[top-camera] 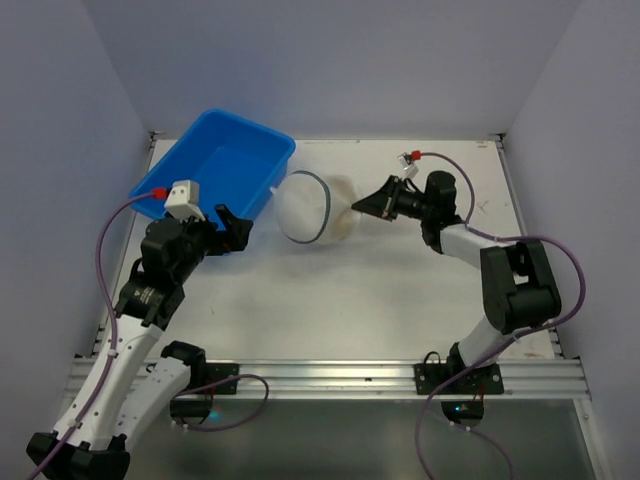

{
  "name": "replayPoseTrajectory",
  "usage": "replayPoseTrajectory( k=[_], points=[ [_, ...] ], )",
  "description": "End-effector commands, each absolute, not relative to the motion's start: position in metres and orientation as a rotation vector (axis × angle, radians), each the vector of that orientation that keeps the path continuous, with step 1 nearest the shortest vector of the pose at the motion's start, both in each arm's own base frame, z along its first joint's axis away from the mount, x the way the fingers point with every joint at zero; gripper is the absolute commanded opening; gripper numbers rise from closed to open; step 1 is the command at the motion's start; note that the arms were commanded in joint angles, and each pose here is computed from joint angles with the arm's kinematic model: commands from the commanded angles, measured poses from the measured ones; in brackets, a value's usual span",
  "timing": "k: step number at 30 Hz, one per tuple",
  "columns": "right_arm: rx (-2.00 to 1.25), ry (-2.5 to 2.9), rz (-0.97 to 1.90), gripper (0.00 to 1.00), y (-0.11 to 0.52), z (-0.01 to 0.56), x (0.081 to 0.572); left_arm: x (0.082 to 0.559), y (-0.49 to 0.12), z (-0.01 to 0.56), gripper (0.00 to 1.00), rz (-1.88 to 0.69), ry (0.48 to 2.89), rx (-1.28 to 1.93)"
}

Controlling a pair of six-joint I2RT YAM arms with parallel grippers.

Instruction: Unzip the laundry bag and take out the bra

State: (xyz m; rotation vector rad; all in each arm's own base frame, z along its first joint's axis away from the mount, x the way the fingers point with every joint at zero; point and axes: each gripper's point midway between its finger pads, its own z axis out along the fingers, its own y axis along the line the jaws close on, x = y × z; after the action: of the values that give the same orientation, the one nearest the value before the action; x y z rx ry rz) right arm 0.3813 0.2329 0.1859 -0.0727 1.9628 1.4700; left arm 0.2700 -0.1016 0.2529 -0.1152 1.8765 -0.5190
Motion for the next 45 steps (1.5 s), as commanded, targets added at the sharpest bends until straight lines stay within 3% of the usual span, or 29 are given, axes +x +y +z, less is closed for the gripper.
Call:
replayPoseTrajectory(
  k=[1,6,16,21,25,29,37,45],
  points=[
    [-0.143,1.893,1.726,0.0,0.253,0.203,0.322,0.261,-0.111,0.253,0.98,-0.579,1.899,-0.078],
    [-0.129,1.961,1.858,0.0,0.265,0.175,0.27,0.256,-0.113,0.254,0.98,-0.593,1.909,-0.054],
    [0.164,2.152,1.78,0.01,0.257,0.1,0.279,0.25,-0.122,0.243,0.98,-0.649,1.949,-0.038],
    [0.288,2.198,1.662,0.24,0.236,0.079,0.29,0.249,-0.121,0.237,0.98,-0.638,1.973,-0.042],
    [0.274,2.306,1.327,0.48,0.214,0.058,0.304,0.25,-0.122,0.23,0.98,-0.639,1.996,-0.048],
    [0.251,2.384,1.078,0.64,0.192,0.057,0.309,0.251,-0.129,0.219,0.98,-0.683,2.016,-0.048],
    [0.221,2.331,0.843,0.77,0.166,0.092,0.318,0.255,-0.149,0.208,0.98,-0.801,2.046,-0.019],
    [0.056,2.165,0.803,0.81,0.192,0.192,0.289,0.278,-0.173,0.194,0.98,-0.885,2.08,0.083]
  ],
)
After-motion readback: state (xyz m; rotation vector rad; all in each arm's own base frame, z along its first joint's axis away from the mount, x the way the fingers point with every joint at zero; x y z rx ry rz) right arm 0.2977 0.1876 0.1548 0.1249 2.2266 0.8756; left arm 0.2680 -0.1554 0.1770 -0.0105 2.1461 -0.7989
